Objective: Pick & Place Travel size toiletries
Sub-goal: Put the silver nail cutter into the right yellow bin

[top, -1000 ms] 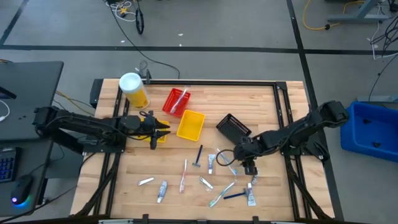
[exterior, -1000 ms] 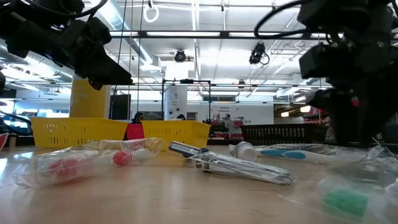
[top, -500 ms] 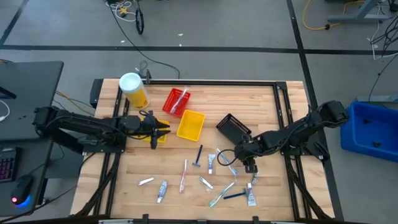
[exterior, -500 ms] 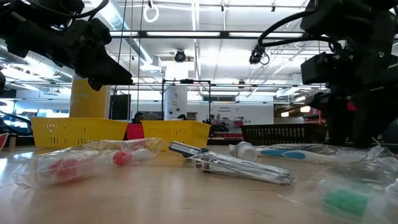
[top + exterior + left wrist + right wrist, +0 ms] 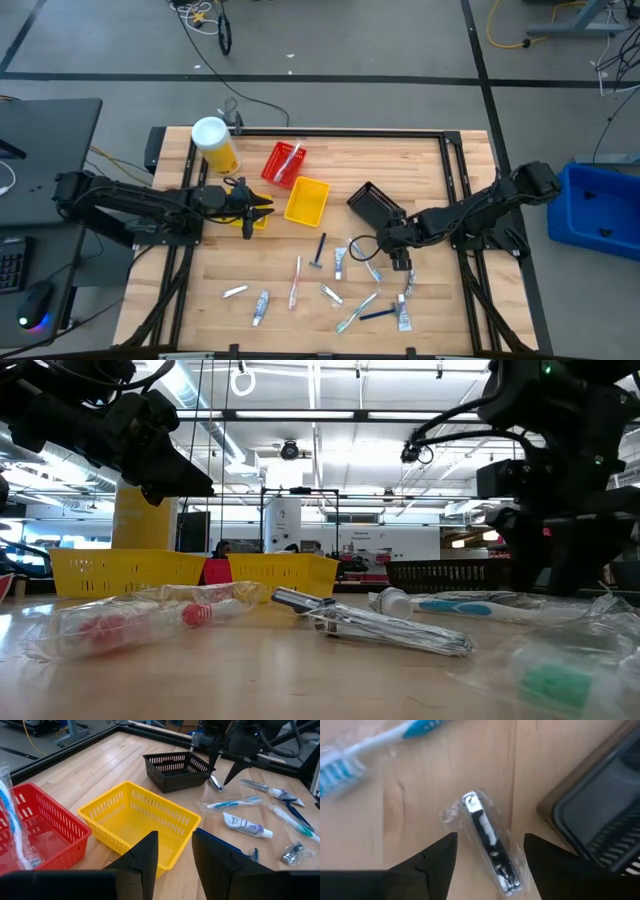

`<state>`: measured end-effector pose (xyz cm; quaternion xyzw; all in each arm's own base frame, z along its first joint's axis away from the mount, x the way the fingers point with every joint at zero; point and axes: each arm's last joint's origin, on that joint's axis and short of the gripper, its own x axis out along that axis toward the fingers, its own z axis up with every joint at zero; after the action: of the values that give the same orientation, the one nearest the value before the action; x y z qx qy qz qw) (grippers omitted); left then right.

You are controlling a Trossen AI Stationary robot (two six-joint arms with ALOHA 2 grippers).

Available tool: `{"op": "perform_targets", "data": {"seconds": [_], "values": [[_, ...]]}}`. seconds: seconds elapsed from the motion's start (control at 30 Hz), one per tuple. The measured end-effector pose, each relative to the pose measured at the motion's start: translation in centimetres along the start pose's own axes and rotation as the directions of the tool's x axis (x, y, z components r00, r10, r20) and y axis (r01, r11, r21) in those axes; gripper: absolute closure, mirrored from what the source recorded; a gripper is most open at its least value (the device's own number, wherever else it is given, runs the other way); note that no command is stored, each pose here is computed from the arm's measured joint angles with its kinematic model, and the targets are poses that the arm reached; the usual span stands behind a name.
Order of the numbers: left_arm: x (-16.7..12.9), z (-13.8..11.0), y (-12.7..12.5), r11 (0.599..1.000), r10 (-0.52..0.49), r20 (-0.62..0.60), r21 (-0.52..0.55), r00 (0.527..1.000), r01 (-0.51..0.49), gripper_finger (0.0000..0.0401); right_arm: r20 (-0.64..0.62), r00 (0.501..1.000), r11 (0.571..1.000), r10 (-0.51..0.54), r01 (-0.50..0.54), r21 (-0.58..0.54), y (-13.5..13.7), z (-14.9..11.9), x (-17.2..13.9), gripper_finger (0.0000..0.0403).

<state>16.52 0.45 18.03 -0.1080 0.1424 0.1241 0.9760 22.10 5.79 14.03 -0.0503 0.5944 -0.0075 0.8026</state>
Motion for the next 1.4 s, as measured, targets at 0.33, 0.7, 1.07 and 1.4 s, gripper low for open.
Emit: {"op": "perform_targets", "data": {"seconds": [0.33, 0.7, 1.07, 1.4], "values": [[0.0, 0.0, 0.0, 1.0, 0.0, 0.0, 0.0, 1.0, 0.0, 0.0274, 0.022, 0.999, 0.999, 0.046, -0.047, 0.022, -0.3, -1.3, 1.3, 0.0206], [0.0, 0.0, 0.0, 1.0, 0.0, 0.0, 0.0, 1.0, 0.0, 0.0274, 0.051, 0.995, 0.995, 0.087, -0.089, 0.047, -0.1, -1.1, 1.4, 0.032], [0.0, 0.0, 0.0, 1.0, 0.0, 0.0, 0.011, 1.0, 0.0, 0.0274, 0.257, 0.955, 0.987, 0.146, -0.159, 0.03, 0.6, 3.8, -1.3, 0.0333], [0.0, 0.0, 0.0, 1.0, 0.0, 0.0, 0.011, 1.0, 0.0, 0.0274, 0.745, 0.641, 0.981, -0.183, 0.064, 0.186, -2.6, 11.3, -6.1, 0.0332]]}}
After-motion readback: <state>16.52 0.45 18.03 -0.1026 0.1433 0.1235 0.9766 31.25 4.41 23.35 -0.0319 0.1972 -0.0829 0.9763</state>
